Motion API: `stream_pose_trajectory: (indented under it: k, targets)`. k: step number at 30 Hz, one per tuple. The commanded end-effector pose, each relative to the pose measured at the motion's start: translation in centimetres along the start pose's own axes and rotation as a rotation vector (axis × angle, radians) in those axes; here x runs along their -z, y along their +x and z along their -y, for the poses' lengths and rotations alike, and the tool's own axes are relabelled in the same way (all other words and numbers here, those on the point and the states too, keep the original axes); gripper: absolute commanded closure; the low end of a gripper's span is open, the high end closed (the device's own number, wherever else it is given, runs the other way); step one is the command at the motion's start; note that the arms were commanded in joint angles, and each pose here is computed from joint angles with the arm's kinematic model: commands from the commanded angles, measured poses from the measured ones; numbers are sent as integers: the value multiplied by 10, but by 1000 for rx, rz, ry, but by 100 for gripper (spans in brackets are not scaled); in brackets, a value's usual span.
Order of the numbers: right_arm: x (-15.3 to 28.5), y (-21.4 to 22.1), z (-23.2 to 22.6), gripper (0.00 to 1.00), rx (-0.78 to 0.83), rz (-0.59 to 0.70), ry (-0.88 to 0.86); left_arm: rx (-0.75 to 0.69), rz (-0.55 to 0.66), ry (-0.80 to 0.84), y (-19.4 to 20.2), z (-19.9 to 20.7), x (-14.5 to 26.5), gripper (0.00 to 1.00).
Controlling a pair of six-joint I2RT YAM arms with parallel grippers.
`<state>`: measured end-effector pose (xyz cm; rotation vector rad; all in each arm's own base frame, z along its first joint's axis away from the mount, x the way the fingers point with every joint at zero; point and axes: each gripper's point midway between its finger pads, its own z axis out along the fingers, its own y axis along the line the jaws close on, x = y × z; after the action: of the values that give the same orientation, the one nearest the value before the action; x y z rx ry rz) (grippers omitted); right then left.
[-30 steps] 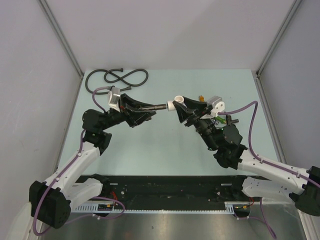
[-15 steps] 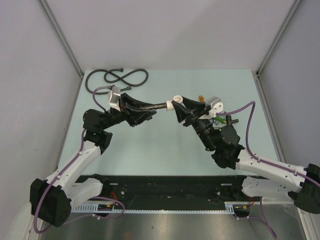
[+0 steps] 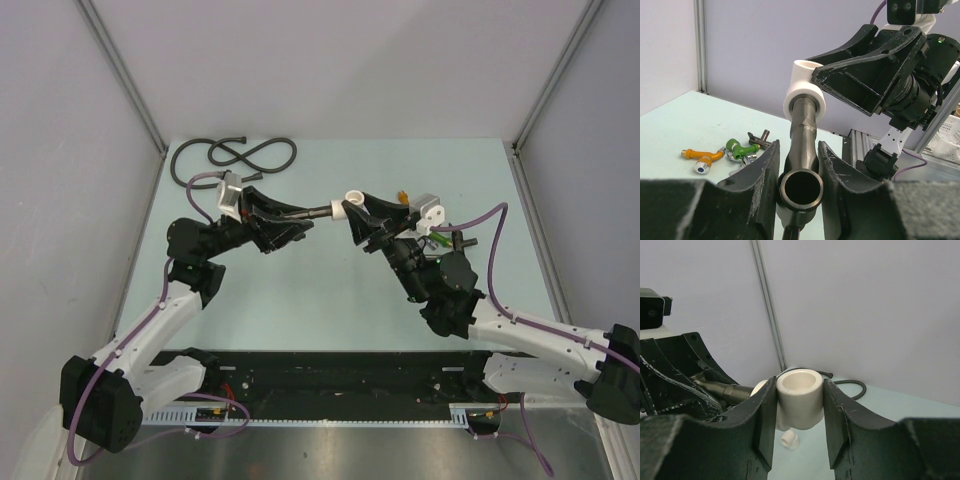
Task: Install the water faucets
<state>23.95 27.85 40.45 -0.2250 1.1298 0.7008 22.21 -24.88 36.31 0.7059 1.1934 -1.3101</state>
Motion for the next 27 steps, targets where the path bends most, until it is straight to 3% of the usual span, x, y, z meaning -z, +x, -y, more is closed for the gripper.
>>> stream_pose_trajectory:
  k: [1,27]
  targets:
    - [-3,-18,-8,100,-38,68,-17,-36,40,28,-12,9,-3,100]
    - [-4,10,-16,100,-8,-142,-35,-169,-117,53,0,7,-4,100]
